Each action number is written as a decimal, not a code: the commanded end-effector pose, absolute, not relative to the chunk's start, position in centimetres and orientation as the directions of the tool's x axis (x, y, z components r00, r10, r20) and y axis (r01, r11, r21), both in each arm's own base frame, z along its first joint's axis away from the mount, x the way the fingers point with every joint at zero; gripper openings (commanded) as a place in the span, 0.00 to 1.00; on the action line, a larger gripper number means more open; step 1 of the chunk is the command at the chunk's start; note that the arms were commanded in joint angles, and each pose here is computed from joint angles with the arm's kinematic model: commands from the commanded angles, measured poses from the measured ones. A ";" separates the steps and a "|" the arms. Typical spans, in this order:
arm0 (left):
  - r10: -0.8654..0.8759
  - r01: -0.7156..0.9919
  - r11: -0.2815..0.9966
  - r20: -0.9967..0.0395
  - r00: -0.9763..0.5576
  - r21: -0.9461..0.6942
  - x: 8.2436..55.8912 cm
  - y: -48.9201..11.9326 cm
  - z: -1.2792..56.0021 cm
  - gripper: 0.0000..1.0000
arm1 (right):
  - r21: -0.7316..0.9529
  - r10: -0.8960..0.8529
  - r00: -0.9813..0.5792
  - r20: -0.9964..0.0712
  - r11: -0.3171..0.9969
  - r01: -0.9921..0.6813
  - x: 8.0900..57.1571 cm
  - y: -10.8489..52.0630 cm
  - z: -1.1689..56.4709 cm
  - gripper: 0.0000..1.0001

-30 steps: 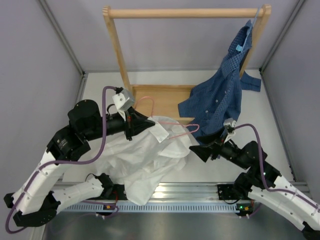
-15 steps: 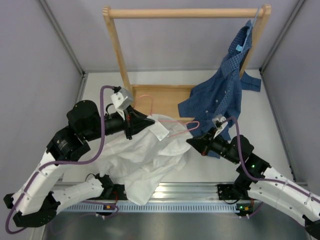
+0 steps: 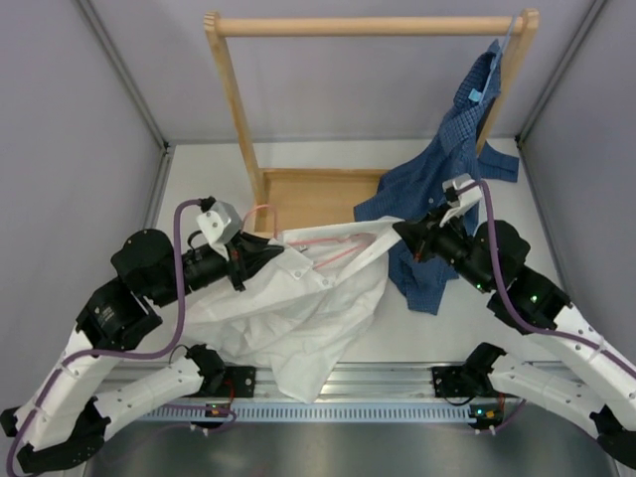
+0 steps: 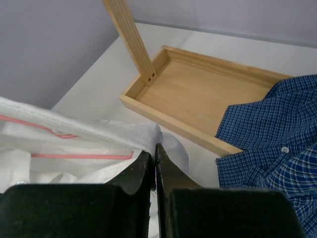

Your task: Place the shirt on the hanger

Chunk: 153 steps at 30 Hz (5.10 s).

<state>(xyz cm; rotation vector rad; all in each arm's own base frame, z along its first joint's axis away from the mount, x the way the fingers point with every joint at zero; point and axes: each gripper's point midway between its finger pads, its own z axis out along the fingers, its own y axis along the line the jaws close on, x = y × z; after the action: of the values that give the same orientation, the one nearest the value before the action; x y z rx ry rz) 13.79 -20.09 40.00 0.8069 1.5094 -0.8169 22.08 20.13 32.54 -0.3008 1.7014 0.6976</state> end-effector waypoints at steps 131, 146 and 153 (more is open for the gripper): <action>-0.410 0.035 0.907 -0.898 -0.161 -0.420 20.4 -7.7 34.4 0.98 | 0.139 0.204 -0.002 -0.979 0.658 -0.740 15.0 19.3 49.5 0.00; 0.127 0.973 0.050 -0.968 0.218 0.226 13.3 -29.4 44.8 0.98 | 0.158 0.098 -0.124 -0.987 0.597 -0.787 12.3 18.3 46.6 0.00; 0.245 0.985 -0.169 -0.967 0.072 0.031 12.7 -32.8 41.0 0.93 | 0.129 0.054 -0.119 -0.991 0.526 -0.841 11.2 19.5 46.2 0.00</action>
<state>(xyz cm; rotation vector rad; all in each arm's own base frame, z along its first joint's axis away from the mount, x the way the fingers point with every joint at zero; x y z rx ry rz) 15.16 -32.67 41.24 1.4063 1.3565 -1.0403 12.29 19.29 45.11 -0.6576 1.5379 0.8432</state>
